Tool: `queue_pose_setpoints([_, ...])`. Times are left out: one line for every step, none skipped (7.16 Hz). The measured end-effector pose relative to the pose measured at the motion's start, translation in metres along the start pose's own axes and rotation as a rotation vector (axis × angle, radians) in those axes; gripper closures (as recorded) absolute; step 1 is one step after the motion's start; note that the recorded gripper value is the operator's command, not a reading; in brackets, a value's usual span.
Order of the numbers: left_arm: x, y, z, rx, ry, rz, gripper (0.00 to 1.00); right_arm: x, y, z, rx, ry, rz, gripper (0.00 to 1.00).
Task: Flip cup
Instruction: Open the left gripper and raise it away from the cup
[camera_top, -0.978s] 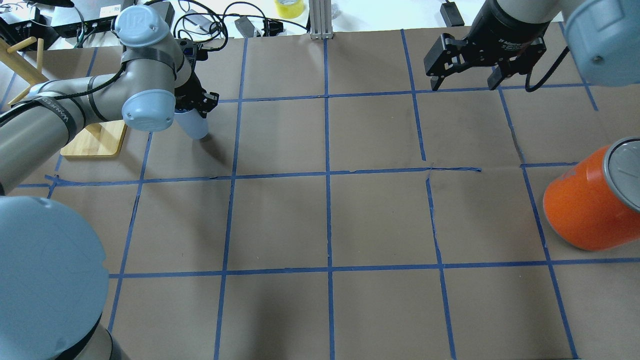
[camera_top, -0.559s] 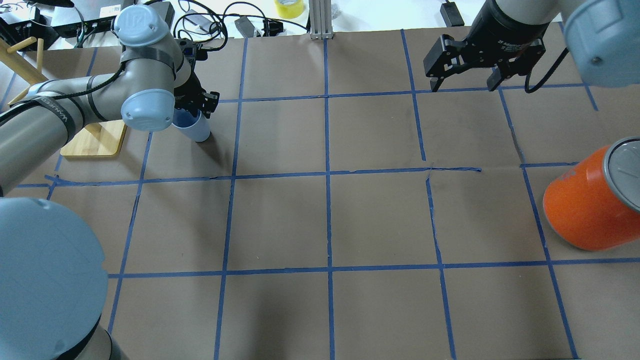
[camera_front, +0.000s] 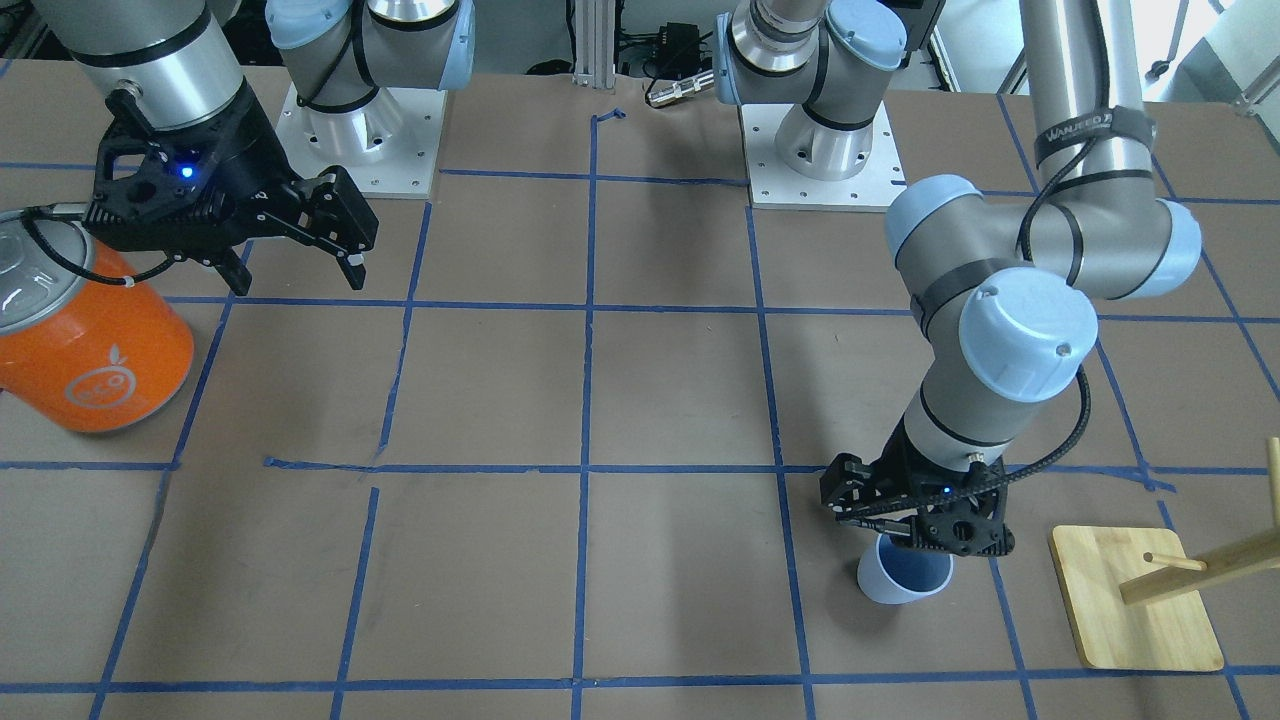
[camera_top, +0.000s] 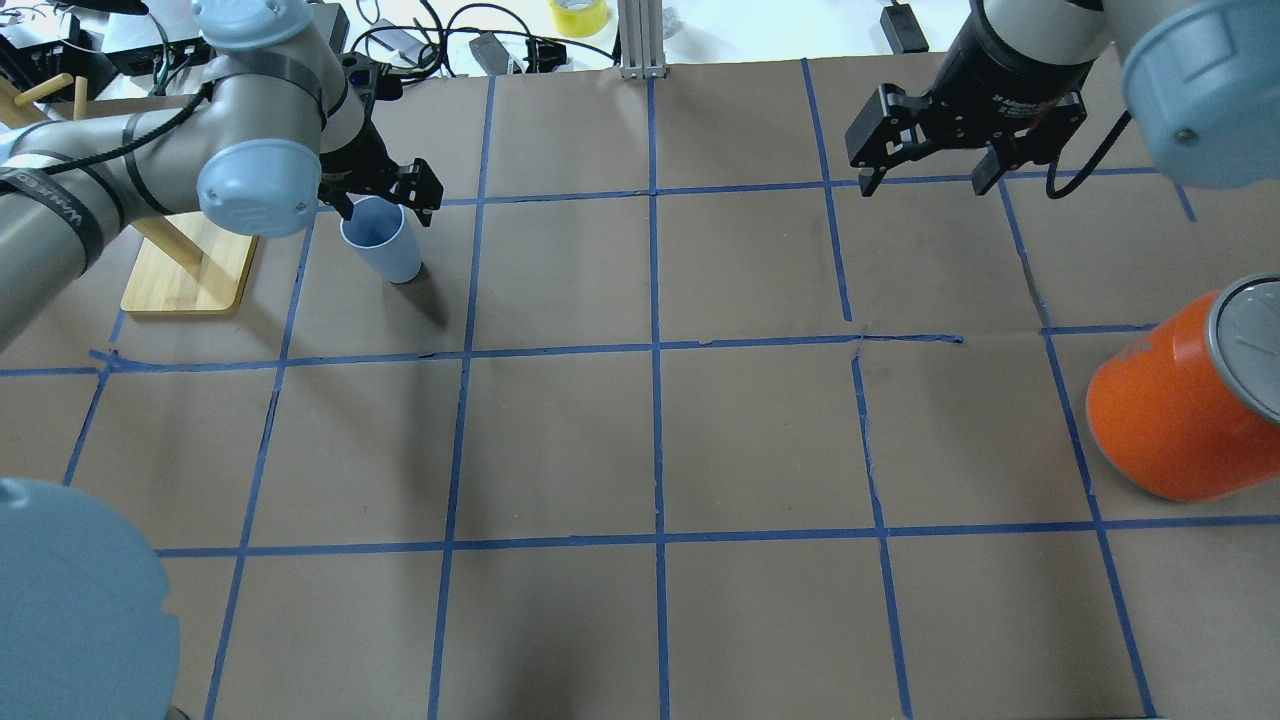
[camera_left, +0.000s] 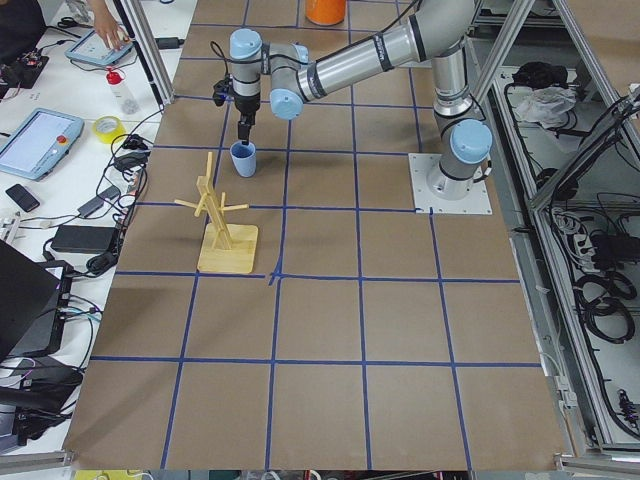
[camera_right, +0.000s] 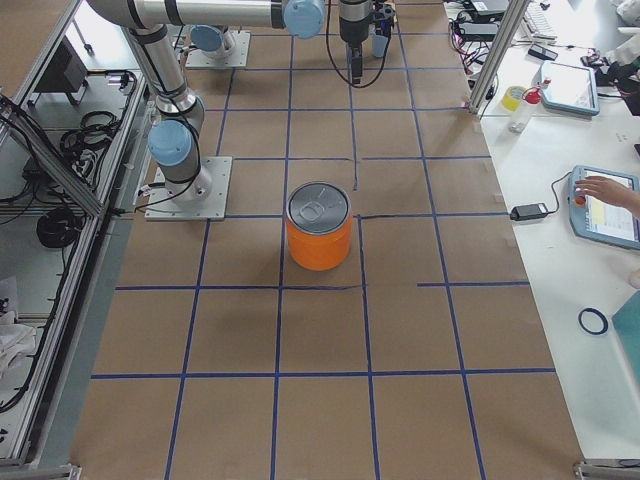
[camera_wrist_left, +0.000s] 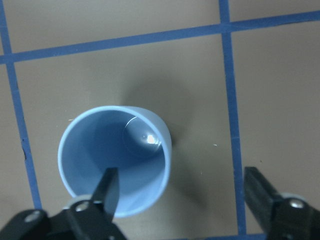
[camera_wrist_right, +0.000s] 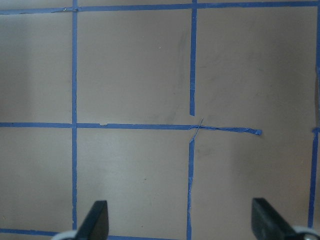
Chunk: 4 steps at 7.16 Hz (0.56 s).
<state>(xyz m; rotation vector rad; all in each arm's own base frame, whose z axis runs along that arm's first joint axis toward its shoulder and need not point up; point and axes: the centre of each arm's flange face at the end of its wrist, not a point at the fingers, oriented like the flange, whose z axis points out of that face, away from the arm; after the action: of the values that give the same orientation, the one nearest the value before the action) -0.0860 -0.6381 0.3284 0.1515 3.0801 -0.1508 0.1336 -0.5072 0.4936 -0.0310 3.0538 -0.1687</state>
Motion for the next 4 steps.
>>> queue_pose_setpoints([-0.002, 0.007, -0.047, -0.018, -0.006, -0.013, 0.00, 0.000, 0.000, 0.000, 0.001, 0.000, 0.000, 0.00])
queue_pose_setpoints([-0.003, 0.018, -0.100, -0.030, -0.019, -0.031, 0.00, 0.000, 0.000, 0.000, 0.000, 0.000, 0.000, 0.00])
queue_pose_setpoints([-0.003, 0.034, -0.146, -0.040, -0.030, -0.061, 0.00, 0.000, 0.000, 0.000, 0.000, 0.000, 0.000, 0.00])
queue_pose_setpoints([-0.002, 0.053, -0.177, -0.049, -0.031, -0.101, 0.00, 0.000, 0.000, 0.000, 0.000, 0.000, 0.000, 0.00])
